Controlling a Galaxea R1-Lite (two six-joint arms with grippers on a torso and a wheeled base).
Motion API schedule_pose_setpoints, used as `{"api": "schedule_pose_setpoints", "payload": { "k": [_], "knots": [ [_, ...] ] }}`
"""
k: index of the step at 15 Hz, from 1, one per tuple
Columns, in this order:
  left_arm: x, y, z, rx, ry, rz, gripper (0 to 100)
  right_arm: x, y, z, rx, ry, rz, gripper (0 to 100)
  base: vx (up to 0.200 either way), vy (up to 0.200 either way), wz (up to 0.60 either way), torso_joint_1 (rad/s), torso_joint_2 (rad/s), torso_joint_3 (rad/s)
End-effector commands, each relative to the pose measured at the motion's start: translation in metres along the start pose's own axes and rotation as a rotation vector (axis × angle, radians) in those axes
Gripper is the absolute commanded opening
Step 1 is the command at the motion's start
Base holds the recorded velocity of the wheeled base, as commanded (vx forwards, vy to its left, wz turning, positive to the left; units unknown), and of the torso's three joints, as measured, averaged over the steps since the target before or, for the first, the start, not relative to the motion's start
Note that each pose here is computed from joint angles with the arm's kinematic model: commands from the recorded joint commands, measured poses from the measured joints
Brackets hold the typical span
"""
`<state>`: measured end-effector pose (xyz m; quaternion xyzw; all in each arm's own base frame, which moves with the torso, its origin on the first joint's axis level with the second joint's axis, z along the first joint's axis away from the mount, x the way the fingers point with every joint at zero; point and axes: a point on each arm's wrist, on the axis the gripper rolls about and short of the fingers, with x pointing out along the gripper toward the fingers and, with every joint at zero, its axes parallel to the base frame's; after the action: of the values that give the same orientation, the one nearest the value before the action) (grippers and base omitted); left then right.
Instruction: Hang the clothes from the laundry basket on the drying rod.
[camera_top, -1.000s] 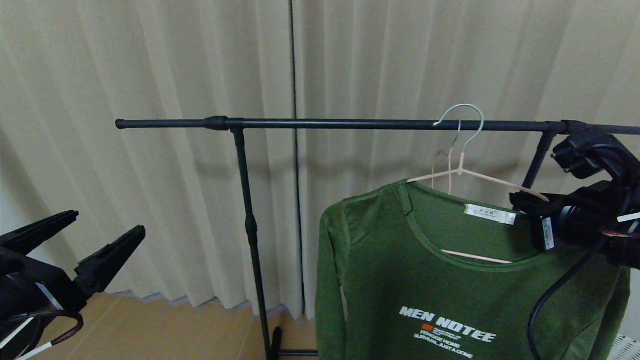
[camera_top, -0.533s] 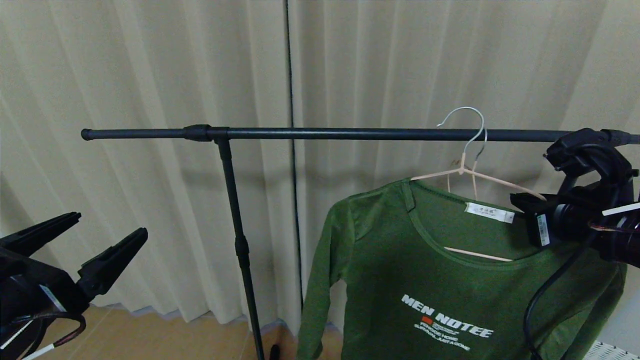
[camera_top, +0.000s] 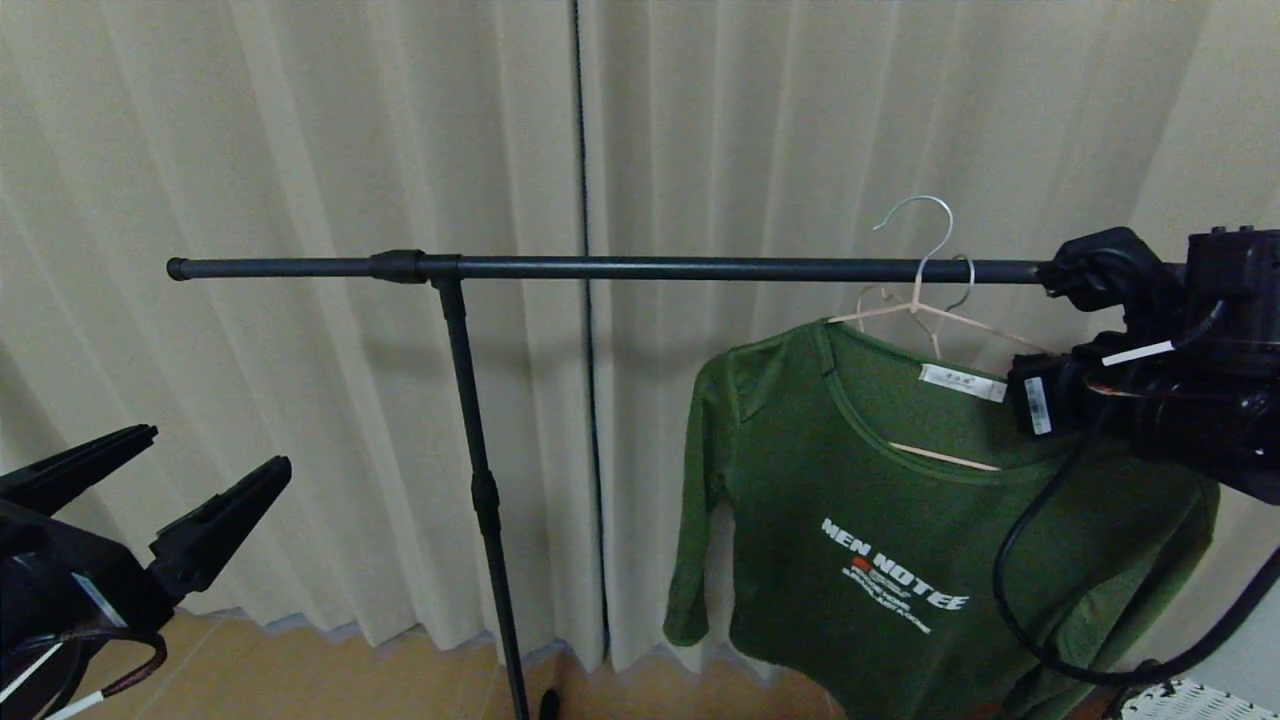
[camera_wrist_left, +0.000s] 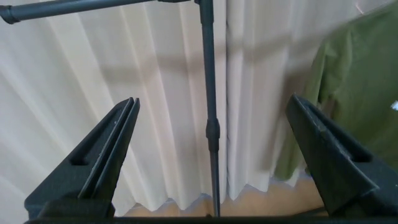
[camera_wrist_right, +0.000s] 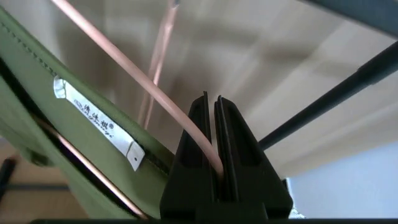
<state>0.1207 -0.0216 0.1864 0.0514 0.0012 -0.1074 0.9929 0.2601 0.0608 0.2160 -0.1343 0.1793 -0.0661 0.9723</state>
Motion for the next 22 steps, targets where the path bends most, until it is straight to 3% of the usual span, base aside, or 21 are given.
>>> {"api": "schedule_pose_setpoints", "payload": {
  "k": [1,6,11,18,22],
  "knots": [
    [0.000,0.000,0.000,0.000,-0.001,0.000,100,0.021,0.009,0.002,-0.013,0.030,-0.030,0,0.000,0.000,0.00,0.000,0.00,0.000],
    [-0.001,0.000,0.000,0.000,-0.001,0.000,100,0.029,0.029,-0.004,-0.064,0.074,-0.100,0,0.000,0.000,0.00,0.000,0.00,0.000],
    [-0.001,0.000,-0.001,0.000,0.002,0.000,100,0.021,0.047,-0.004,-0.123,0.075,-0.050,0,0.000,0.000,0.00,0.000,0.00,0.000],
    [-0.001,0.000,0.000,-0.001,-0.001,0.002,100,0.025,0.093,0.008,-0.190,0.030,0.045,0,0.000,0.000,0.00,0.000,0.00,0.000],
    [0.000,0.000,-0.001,-0.001,0.003,0.000,100,0.022,0.099,0.008,-0.199,0.025,0.063,0,0.000,0.000,0.00,0.000,0.00,0.000]
  ]
}}
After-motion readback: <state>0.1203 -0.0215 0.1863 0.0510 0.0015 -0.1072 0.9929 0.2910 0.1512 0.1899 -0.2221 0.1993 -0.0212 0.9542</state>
